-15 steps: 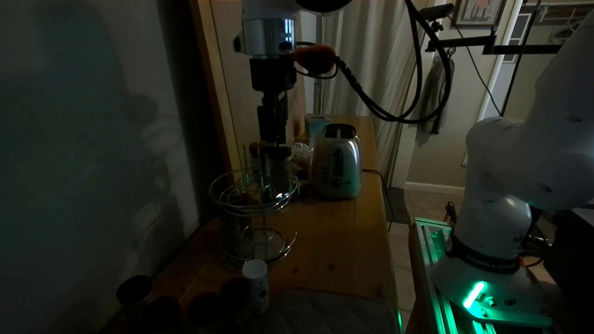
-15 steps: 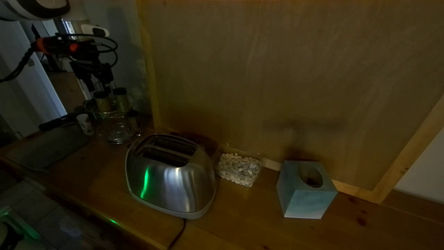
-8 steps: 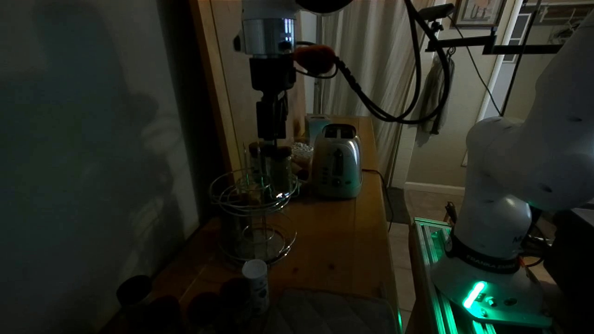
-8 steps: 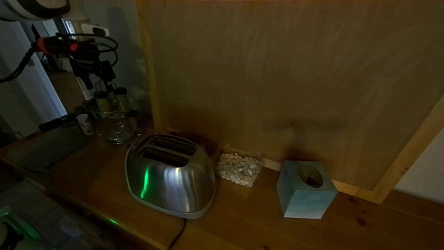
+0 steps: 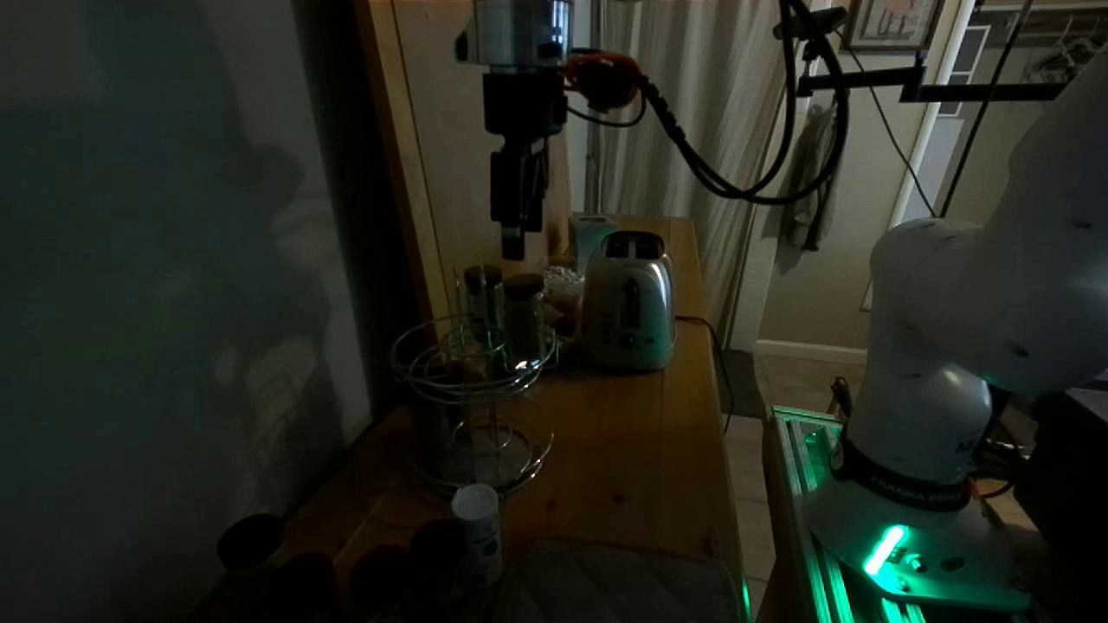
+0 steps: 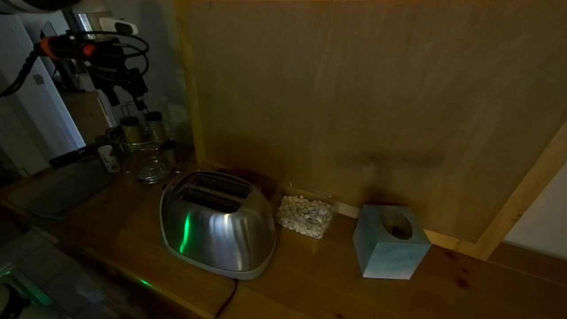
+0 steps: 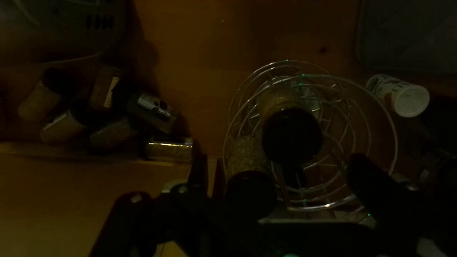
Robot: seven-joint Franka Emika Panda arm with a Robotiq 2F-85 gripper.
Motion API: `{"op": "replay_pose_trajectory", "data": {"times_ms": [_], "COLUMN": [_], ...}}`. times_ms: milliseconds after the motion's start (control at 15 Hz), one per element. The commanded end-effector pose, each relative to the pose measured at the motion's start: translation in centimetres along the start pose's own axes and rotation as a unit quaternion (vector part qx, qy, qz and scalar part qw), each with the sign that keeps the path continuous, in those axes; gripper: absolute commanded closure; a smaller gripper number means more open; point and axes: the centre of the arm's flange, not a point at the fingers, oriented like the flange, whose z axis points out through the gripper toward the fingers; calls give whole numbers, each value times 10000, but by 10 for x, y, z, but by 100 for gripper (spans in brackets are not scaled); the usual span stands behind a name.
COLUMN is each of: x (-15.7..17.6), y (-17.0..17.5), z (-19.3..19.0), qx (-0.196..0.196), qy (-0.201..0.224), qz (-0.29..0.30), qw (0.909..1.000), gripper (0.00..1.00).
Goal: Move the object to the rack
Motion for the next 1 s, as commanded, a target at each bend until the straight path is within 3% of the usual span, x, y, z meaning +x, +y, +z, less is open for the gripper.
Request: {"op": "replay_pose_trajectory", "data": {"times_ms": [0,533,933], "x": [-27,-87,-122], "y": [22,78,107], "z": [-32,-92,-113], "qx": [94,297,472], "qy": [179,591,754], "qz": [11,-262,-347], "qw": [9998,9975,9954], "gripper": [0,0,0]}}
